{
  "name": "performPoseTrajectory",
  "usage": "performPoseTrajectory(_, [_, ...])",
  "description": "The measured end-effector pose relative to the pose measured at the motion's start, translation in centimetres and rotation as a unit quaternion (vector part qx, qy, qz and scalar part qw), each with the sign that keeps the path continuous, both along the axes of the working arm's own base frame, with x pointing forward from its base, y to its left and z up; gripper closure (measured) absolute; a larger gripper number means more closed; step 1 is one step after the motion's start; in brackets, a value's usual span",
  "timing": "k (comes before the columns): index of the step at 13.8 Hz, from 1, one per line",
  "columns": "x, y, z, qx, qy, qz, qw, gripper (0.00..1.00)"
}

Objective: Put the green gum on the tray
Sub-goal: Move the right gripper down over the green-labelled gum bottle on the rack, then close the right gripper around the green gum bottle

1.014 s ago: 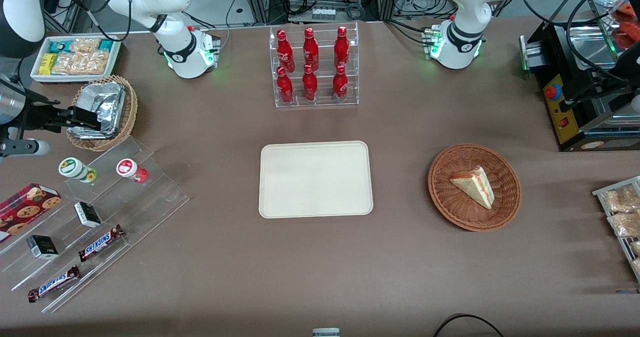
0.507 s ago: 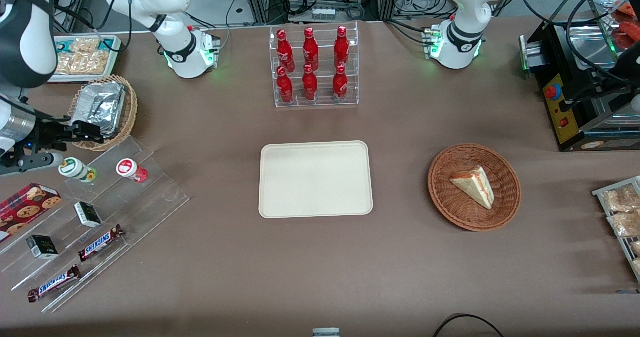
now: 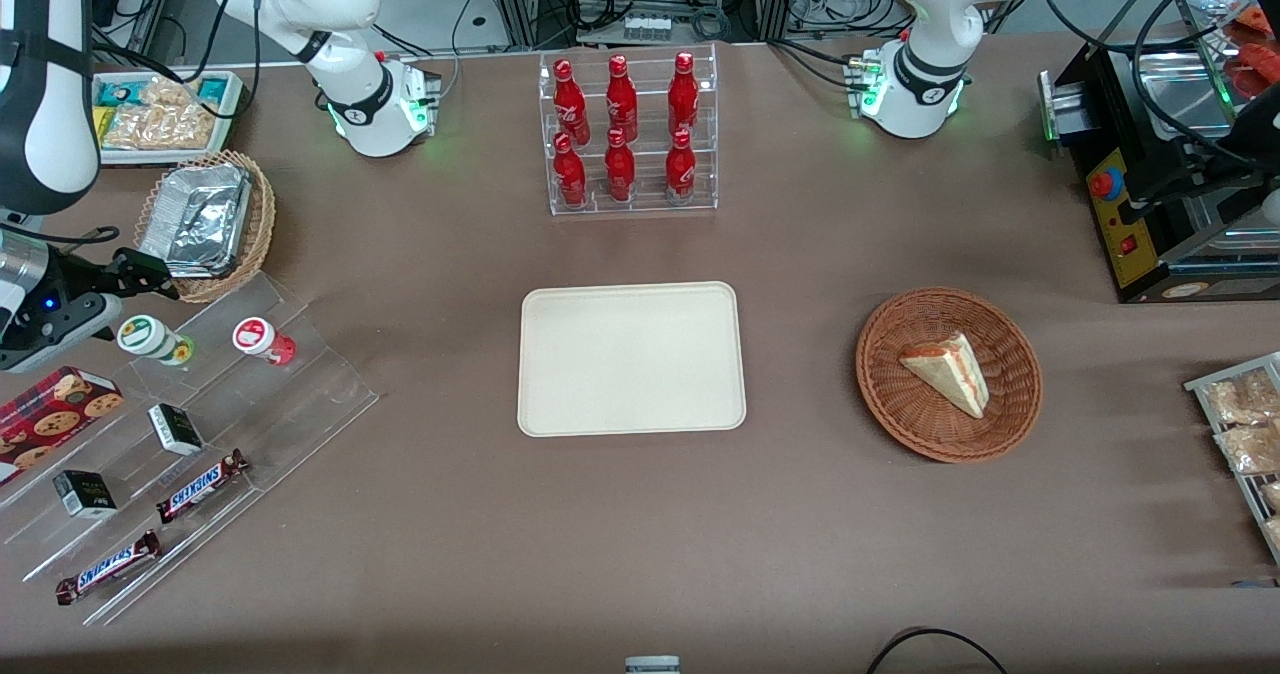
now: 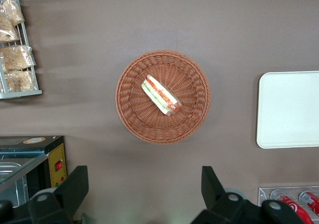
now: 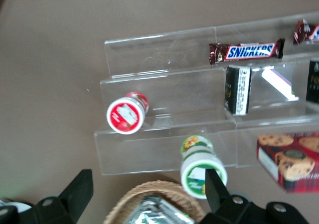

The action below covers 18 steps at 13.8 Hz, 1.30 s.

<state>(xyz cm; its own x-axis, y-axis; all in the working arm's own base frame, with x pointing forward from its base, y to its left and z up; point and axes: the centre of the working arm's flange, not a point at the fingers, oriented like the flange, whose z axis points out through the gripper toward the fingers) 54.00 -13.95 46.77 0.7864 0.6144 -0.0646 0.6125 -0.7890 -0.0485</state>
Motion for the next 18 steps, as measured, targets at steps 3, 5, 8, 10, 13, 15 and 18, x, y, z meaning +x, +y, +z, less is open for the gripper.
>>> performPoseTrajectory(3, [-0.4, -1.6, -1.4, 0.000, -0.013, 0.038, 0.9992, 0.00])
performPoseTrajectory(5, [-0.7, -2.9, -2.0, -0.001, -0.022, 0.055, 0.9982, 0.00])
performPoseTrajectory(8, [-1.3, -4.9, -3.2, -0.005, -0.033, 0.061, 0.9976, 0.00])
performPoseTrajectory(10, [-1.5, -6.0, -4.2, -0.005, -0.032, 0.059, 0.9977, 0.00])
performPoseTrajectory(13, [-1.5, -6.9, -5.4, -0.004, -0.028, 0.053, 0.9982, 0.00])
performPoseTrajectory(15, [-1.4, -6.9, -6.3, -0.004, -0.028, 0.053, 0.9982, 0.00])
performPoseTrajectory(18, [-1.9, -6.7, -7.6, -0.002, -0.025, 0.052, 0.9983, 0.00])
